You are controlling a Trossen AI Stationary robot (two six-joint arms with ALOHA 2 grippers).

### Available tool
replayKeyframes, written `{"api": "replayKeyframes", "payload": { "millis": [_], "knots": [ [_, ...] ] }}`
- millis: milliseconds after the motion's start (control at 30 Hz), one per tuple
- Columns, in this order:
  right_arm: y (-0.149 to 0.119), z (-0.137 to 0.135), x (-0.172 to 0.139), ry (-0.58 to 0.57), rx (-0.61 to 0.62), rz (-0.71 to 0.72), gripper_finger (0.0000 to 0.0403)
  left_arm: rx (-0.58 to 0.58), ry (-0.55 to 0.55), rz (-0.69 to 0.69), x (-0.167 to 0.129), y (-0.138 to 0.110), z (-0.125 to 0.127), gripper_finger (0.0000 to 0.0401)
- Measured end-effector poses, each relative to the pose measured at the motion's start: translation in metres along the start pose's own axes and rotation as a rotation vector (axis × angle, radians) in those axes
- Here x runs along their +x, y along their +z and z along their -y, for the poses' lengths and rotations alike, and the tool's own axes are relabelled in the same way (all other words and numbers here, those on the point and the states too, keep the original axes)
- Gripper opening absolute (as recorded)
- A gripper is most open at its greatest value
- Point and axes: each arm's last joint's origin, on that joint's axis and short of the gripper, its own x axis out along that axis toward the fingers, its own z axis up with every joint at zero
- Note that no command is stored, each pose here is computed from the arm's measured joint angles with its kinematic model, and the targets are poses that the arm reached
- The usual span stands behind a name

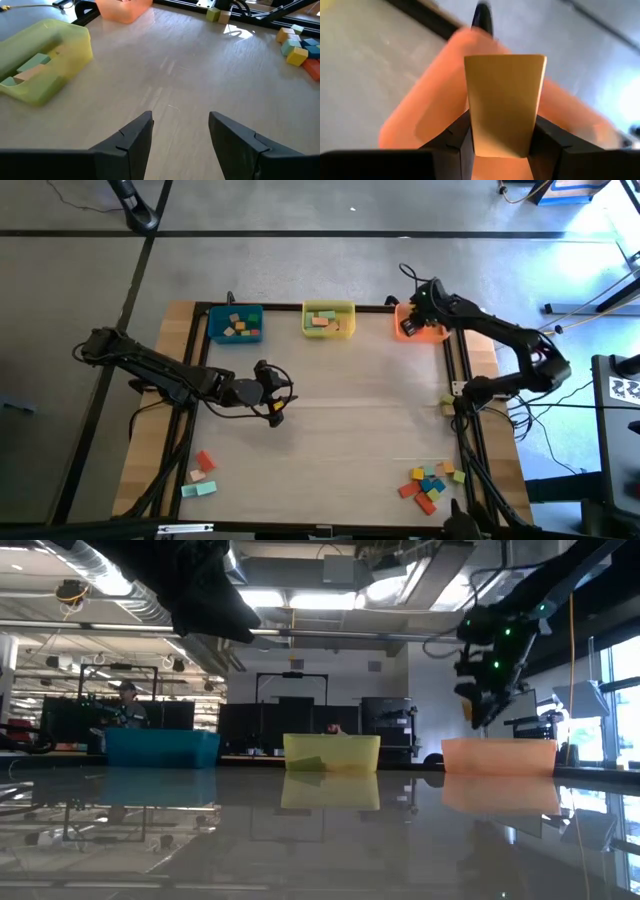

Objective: Sort blocks by size
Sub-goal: Put the yellow triangle block into the orange bin, then put the orange rectangle block into the yellow bin

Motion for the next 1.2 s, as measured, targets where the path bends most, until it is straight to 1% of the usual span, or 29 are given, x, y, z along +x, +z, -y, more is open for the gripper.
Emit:
{"api": "replayKeyframes", "payload": {
  "millis": [133,267,567,667,833,933,1033,1100,1200],
  "knots": [
    [-0.005,0.0,0.017,-0.003,-0.001,-0.082,0.0138,0.0,0.0,0.0,0.0,0.0,0.0,0.0182],
    [-0.007,0.0,0.028,-0.001,-0.002,-0.122,0.0138,0.0,0.001,0.0,0.0,0.0,0.0,0.0182],
    [-0.007,-0.001,0.032,0.0,-0.005,-0.126,0.0141,0.003,0.001,0.0,0.0,0.0,0.0,0.0182],
    [-0.008,-0.001,0.032,0.0,-0.007,-0.139,0.0162,0.004,0.001,0.0,0.0,0.0,0.0,0.0182],
    [-0.009,-0.001,0.031,0.002,-0.017,-0.154,0.0226,0.005,0.002,0.0,0.0,0.0,0.0,0.0182],
    [-0.003,0.0,0.019,0.008,-0.03,-0.164,0.0254,0.018,0.002,0.0,0.0,0.0,0.0,0.0182],
    [0.008,-0.004,-0.008,0.027,-0.053,-0.121,0.0268,0.037,0.002,0.001,0.0,0.0,0.0,0.0182],
    [0.012,-0.012,-0.031,0.074,-0.07,-0.057,0.0271,0.06,0.002,0.0,0.0,0.0,0.0,0.0182],
    [0.014,-0.031,-0.067,0.196,-0.097,0.097,0.0273,0.093,0.002,0.001,0.0,0.0,0.0,0.0182]
  ]
}}
